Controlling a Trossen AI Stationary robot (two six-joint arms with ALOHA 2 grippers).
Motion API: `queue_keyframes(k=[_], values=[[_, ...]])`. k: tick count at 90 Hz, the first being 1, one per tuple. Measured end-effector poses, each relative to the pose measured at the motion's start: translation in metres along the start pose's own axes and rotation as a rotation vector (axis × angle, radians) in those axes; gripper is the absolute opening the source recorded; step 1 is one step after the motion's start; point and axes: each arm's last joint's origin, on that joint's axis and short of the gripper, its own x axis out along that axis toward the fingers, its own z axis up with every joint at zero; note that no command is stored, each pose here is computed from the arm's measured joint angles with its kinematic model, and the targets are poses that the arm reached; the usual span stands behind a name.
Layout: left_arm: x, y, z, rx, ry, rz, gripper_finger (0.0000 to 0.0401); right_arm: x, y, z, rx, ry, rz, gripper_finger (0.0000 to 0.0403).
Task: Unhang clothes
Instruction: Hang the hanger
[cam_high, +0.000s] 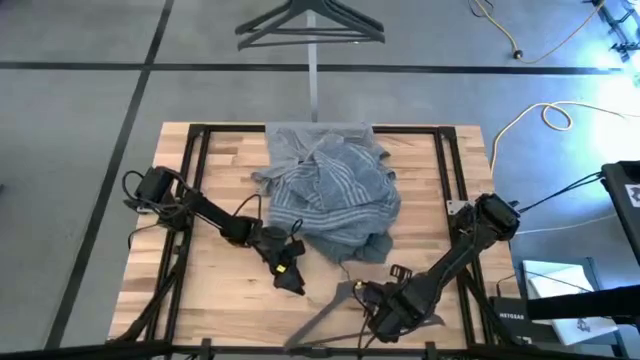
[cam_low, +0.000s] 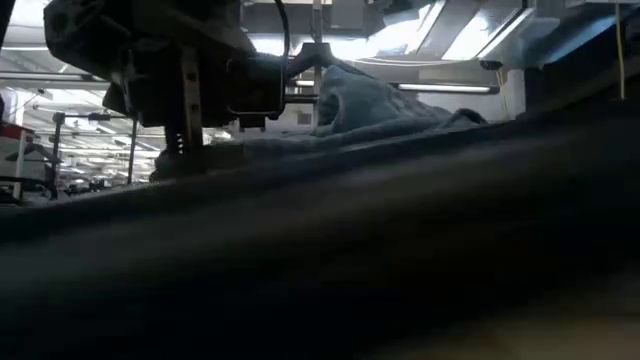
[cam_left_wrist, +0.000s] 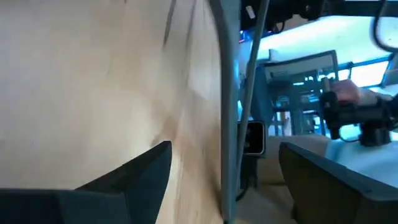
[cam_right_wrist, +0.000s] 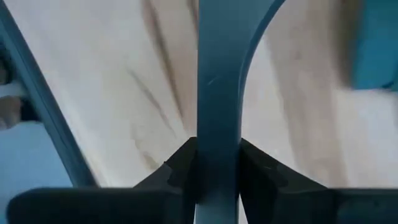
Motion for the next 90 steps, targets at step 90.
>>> queue_keyframes(k=[90], values=[[0.002, -0.028, 0.001, 0.084, -0.176, -0.147, 0.027, -0.051, -0.011, 0.016, 0.04, -0.198, -0.184, 0.0076]])
